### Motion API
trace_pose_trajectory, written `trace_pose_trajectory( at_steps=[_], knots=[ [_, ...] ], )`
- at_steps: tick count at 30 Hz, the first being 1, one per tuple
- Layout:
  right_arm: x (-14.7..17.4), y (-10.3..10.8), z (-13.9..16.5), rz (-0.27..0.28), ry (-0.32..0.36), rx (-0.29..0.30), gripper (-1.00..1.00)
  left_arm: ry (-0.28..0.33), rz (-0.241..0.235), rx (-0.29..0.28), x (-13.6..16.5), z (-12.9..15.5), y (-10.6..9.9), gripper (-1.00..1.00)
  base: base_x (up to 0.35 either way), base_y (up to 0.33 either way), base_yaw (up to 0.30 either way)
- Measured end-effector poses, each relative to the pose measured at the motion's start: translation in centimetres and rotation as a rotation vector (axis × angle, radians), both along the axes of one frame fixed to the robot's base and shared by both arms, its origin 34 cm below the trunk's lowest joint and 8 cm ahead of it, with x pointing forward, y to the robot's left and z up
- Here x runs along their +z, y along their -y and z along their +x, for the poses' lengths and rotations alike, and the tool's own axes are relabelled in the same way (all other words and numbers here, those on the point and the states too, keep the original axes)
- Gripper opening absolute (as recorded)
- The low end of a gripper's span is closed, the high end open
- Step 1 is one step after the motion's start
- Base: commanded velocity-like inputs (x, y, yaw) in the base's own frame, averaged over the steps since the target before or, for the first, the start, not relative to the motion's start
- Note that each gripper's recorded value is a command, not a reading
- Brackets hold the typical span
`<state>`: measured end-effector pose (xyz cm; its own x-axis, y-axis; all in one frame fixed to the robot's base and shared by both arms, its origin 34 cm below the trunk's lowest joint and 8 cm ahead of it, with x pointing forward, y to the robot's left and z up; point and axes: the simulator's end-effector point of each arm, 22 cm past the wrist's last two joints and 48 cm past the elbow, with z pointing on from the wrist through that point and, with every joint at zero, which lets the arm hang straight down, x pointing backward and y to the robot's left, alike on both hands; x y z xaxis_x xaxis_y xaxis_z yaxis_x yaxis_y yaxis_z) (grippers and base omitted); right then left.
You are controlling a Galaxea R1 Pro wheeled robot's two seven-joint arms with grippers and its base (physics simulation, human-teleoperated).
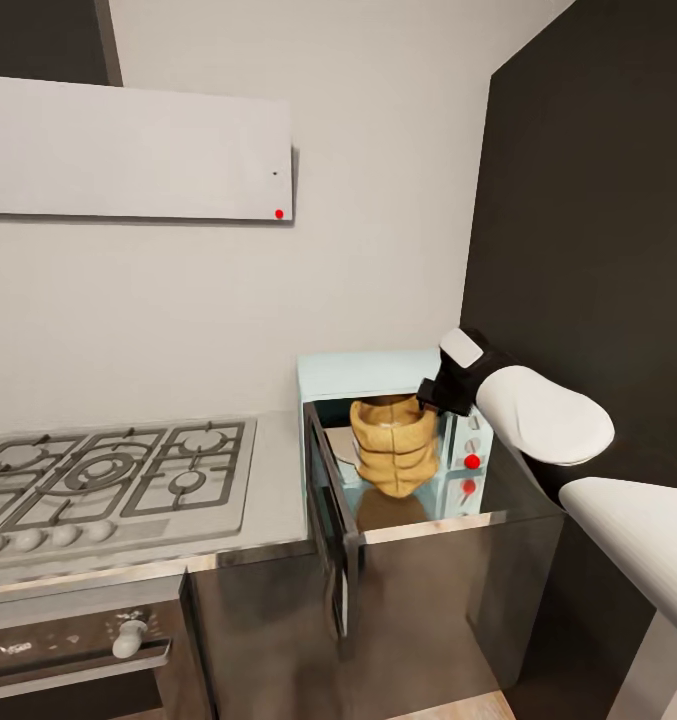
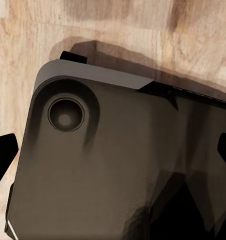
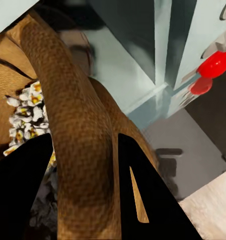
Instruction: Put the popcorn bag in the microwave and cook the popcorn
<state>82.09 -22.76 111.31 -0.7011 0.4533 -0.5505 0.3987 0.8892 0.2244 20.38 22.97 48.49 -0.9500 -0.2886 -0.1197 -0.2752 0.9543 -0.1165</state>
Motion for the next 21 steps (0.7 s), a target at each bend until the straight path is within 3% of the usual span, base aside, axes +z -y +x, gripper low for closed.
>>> trace_pose_trajectory(
  at_steps=[4, 5, 9, 13, 21],
  knots=[
    [-0.2, -0.9, 0.0, 0.031, -0.001, 0.012, -1.00, 0.000, 0.000, 0.000, 0.0, 0.0, 0.0, 1.00, 0.000, 0.000, 0.000],
    [-0.2, -2.4, 0.0, 0.112, -0.002, 0.019, -1.00, 0.000, 0.000, 0.000, 0.0, 0.0, 0.0, 1.00, 0.000, 0.000, 0.000],
    [-0.1, -2.8, 0.1, 0.122, 0.007, 0.026, -1.00, 0.000, 0.001, 0.000, 0.0, 0.0, 0.0, 1.00, 0.000, 0.000, 0.000],
    [0.3, -2.8, 0.7, 0.148, 0.037, -0.004, -1.00, 0.000, 0.001, 0.001, 0.0, 0.0, 0.0, 1.00, 0.000, 0.000, 0.000],
    [0.4, -2.4, 0.8, 0.146, 0.044, -0.018, -1.00, -0.002, 0.001, 0.001, 0.0, 0.0, 0.0, 1.00, 0.005, 0.000, 0.000]
  ],
)
